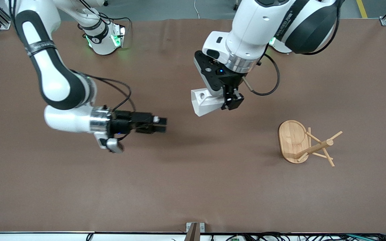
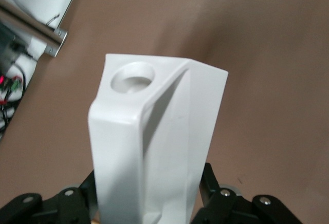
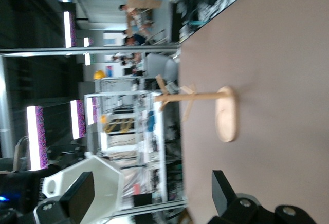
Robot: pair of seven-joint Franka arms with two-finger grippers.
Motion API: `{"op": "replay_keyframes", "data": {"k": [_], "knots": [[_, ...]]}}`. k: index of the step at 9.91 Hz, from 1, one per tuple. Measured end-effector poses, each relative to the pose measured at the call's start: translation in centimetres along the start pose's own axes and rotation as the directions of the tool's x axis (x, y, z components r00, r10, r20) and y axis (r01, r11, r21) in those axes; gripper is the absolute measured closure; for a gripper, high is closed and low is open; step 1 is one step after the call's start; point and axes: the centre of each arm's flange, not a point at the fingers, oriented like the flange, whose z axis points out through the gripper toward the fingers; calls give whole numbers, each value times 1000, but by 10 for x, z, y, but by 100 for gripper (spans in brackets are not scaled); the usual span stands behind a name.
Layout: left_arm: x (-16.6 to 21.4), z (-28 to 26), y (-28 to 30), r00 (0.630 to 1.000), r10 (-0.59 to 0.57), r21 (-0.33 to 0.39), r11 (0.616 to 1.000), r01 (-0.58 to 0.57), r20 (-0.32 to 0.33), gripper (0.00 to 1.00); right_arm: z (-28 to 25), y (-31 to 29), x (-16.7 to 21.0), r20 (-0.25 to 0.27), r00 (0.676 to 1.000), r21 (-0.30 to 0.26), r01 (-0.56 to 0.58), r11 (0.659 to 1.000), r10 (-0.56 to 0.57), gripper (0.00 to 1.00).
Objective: Hang cup on rack
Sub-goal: 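Carry the mug to the rack while the right gripper withdraws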
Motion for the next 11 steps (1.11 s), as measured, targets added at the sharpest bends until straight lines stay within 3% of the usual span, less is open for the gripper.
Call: {"op": "replay_keyframes", "data": {"k": [3, 5, 7, 8, 9, 11], "knots": [[-22, -3, -14, 958, -278, 4, 960, 279, 75, 24, -90, 15, 27, -60, 993, -227, 89, 970, -105, 0], [-41, 6, -38, 915, -390, 19, 920, 391, 104, 24, -152, 12, 34, -42, 980, -418, 157, 895, -192, 0], [-70, 12, -76, 871, -476, 36, 879, 475, 125, 24, -194, -8, 29, 21, 970, -602, 205, 772, -241, 0], [-83, 15, -89, 846, -515, 44, 856, 515, 135, 24, -205, -24, 24, 24, 972, -678, 187, 711, -233, 0], [-95, 17, -100, 823, -549, 46, 835, 548, 144, 24, -215, -40, 19, 35, 971, -760, 180, 624, -237, 0], [-111, 21, -107, 760, -631, 62, 774, 630, 157, 24, -241, -72, 5, 74, 965, -894, 176, 413, -251, 0]]}}
